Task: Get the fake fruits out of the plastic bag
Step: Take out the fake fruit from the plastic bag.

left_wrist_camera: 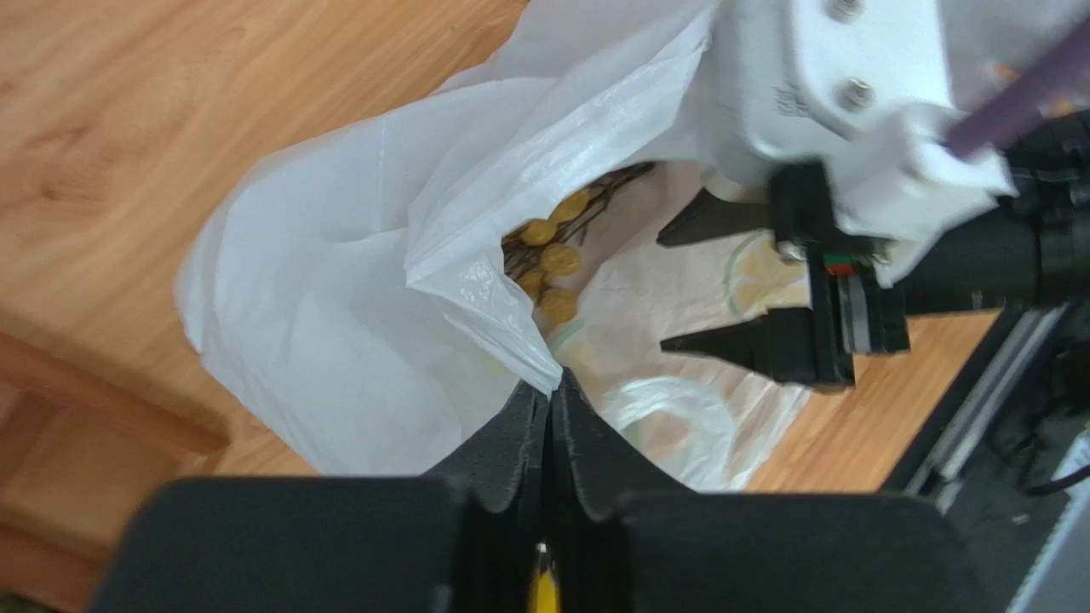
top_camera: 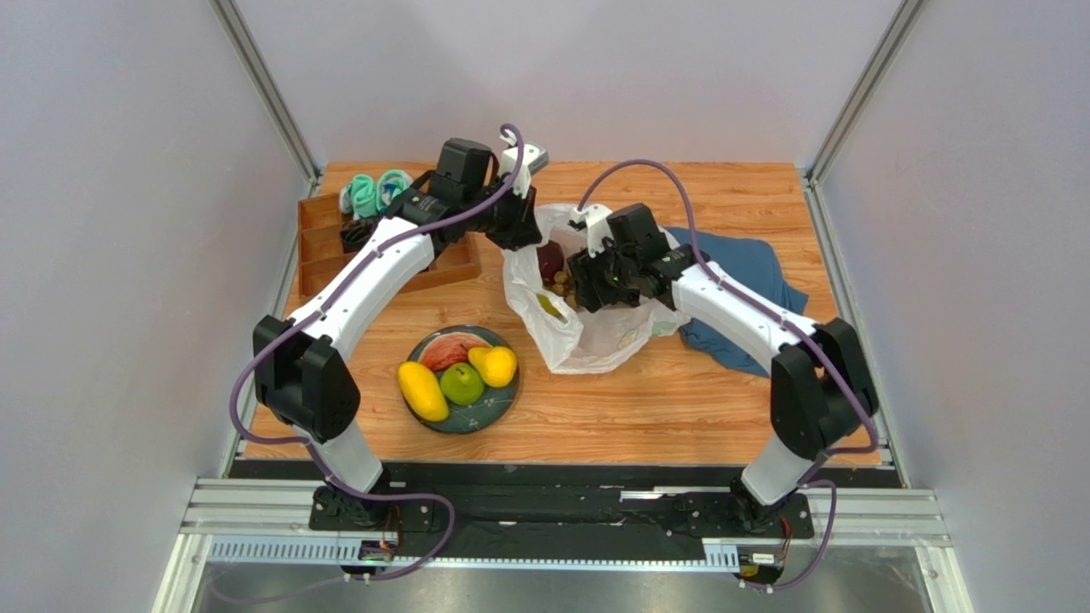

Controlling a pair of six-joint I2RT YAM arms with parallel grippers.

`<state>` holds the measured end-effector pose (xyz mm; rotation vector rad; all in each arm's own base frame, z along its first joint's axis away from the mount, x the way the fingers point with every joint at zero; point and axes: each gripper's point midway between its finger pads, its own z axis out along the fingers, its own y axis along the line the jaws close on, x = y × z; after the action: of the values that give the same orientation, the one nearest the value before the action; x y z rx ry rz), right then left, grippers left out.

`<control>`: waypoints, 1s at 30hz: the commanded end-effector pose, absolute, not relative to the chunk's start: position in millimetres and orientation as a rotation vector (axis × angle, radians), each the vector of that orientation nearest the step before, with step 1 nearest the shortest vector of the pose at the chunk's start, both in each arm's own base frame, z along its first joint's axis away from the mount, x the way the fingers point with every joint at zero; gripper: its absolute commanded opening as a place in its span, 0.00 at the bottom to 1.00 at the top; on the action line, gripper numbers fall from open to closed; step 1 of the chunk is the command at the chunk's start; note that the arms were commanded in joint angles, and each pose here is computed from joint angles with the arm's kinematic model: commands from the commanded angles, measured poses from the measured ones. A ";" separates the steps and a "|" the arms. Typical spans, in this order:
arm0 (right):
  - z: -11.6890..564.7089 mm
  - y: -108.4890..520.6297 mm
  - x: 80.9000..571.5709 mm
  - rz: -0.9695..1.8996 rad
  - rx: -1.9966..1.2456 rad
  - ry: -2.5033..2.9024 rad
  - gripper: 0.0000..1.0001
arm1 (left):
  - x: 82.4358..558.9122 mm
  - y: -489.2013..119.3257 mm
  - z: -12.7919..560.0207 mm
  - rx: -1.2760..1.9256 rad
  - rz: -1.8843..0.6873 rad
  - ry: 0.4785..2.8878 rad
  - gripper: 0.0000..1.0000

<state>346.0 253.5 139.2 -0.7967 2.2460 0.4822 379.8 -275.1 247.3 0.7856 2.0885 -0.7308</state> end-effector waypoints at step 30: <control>96.1 370.4 527.3 0.803 -0.582 2.178 0.62 | 397.8 -271.0 241.2 0.845 -0.629 2.170 0.00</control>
<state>514.8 379.3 55.1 -0.6383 2.2479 0.7294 387.8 -266.1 213.4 0.8330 2.2579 -0.6549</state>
